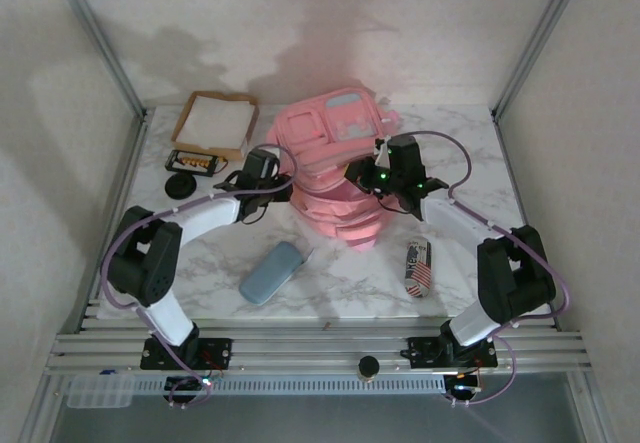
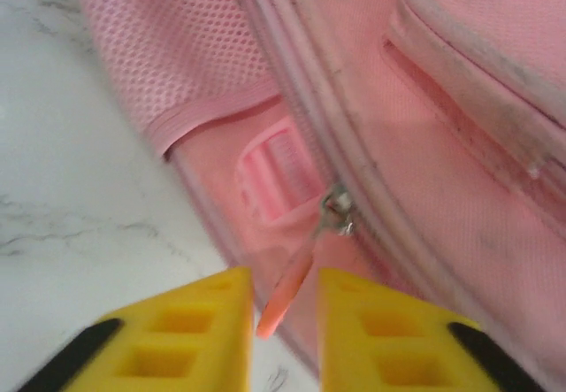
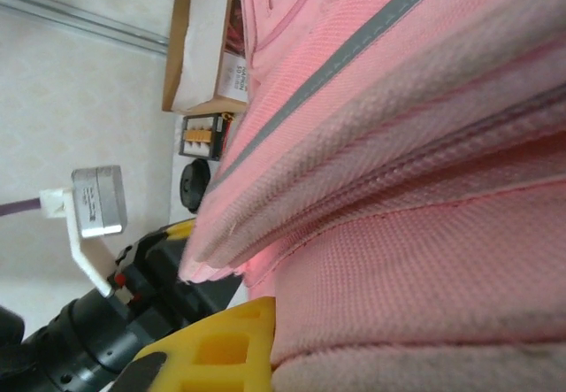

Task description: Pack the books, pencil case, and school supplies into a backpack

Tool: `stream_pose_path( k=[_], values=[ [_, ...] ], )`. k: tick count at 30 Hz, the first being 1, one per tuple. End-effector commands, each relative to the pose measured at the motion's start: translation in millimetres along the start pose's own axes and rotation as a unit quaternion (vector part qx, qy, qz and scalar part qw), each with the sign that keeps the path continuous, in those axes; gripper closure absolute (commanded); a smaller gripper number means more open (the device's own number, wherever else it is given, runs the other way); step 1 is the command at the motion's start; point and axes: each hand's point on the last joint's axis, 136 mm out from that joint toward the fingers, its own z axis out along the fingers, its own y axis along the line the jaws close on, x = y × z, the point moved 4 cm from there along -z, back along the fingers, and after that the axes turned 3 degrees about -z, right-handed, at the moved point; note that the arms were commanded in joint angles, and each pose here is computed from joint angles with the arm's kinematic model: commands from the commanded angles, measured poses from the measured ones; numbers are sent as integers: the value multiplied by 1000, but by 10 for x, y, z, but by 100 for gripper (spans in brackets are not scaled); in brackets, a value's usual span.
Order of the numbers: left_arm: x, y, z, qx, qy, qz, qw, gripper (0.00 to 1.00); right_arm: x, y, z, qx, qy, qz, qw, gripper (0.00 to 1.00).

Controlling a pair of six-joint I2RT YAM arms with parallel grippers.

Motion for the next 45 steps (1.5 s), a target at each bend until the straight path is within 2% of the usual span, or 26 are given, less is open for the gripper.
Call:
stream_pose_path(
  k=[1,8,13,15,17,19,20,23,26,30,35,39,42,45],
  values=[
    [-39,-17,-341,6,-27,-33,999,60,-151,18,-30,17,-9,-53,998,74],
    [365,206,-781,-28,0,-115,993,46,91,-185,-318,133,23,-82,987,39],
    [731,426,-1031,-63,26,-174,982,36,626,-193,-423,169,72,-96,978,25],
    [881,522,-1115,-89,32,-196,976,33,891,-181,-388,162,104,-94,977,20],
    [1044,549,-1181,-88,40,-222,970,31,1175,-105,-298,128,140,-83,978,16],
    [1175,521,-1167,-66,40,-229,970,26,1437,-26,-196,116,169,-80,975,12],
    [1263,511,-1116,-51,57,-228,971,25,1564,32,-142,110,182,-83,973,11],
    [1431,558,-1045,-76,97,-219,968,28,1888,203,5,69,217,-68,971,6],
    [1577,438,-1039,-37,116,-226,967,31,2163,225,145,54,246,-49,967,5],
    [1784,469,-1058,-39,136,-234,962,36,2443,192,254,47,278,-32,959,6],
    [1929,349,-1110,-3,155,-245,957,43,2707,125,326,33,303,-2,952,10],
    [1971,160,-1108,43,165,-265,949,51,2761,33,397,22,295,28,955,17],
    [1987,159,-1093,34,161,-270,949,57,2692,-15,424,34,273,25,961,20],
    [1961,66,-1074,53,163,-275,946,59,2604,14,467,5,257,40,965,25]
  ],
)
